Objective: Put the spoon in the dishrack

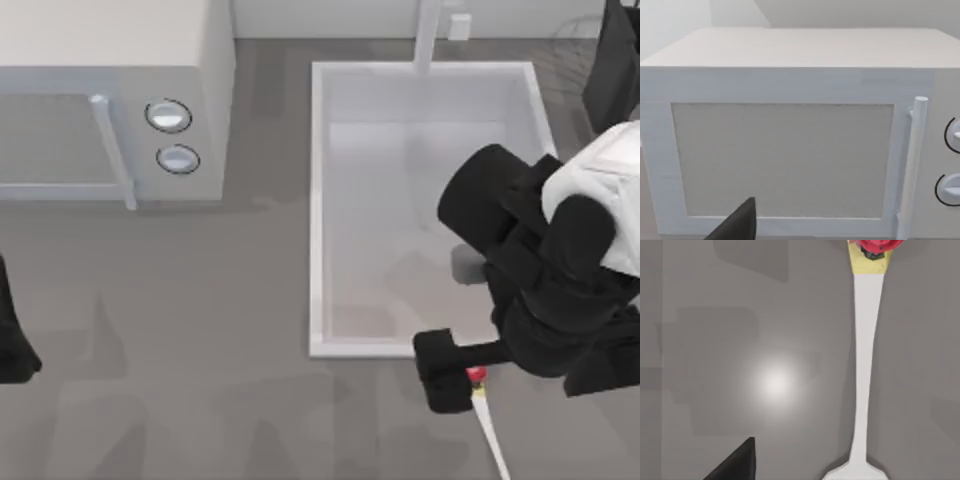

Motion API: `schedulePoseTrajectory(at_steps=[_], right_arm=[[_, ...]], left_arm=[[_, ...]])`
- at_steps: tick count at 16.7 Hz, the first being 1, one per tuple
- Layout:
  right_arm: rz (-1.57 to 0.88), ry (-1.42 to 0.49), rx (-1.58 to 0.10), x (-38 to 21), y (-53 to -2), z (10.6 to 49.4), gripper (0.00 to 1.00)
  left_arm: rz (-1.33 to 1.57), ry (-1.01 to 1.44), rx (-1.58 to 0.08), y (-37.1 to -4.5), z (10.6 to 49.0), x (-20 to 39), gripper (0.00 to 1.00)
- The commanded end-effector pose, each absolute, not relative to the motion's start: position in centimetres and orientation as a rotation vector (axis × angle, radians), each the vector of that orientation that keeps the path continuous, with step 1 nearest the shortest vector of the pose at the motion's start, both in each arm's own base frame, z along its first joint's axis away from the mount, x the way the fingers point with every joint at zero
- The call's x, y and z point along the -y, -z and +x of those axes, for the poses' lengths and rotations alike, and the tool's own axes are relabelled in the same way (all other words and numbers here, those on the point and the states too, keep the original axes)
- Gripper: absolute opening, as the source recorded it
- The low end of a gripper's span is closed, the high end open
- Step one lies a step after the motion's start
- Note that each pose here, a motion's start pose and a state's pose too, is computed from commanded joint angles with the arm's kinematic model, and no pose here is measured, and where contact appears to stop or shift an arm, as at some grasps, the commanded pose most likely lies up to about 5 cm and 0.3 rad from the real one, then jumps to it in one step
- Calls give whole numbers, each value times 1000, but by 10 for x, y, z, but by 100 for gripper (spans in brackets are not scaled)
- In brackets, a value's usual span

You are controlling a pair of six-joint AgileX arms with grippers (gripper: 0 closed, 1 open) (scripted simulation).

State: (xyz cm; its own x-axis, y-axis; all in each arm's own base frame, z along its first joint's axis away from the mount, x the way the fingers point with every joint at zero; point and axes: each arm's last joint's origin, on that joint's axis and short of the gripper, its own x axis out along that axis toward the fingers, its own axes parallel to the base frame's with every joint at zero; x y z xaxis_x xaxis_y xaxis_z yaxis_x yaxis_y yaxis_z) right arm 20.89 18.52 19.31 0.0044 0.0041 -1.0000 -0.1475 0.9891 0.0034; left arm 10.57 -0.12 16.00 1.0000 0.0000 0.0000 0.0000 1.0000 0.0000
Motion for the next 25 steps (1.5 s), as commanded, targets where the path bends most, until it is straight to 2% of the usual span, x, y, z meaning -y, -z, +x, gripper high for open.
schedulePoseTrajectory(at_steps=[4, 12, 17, 25], right_arm=[[-114, -117, -1566, -185, -182, 210, 100], [-111, -121, -1559, -187, -99, 211, 100], [-113, -119, -1563, -186, -93, 209, 100], [-113, -119, -1563, -186, -93, 209, 40]], left_arm=[[0, 0, 0, -160, 106, 1, 100], [0, 0, 0, -160, 106, 1, 100], [0, 0, 0, -160, 106, 1, 100], [0, 0, 0, -160, 106, 1, 100]])
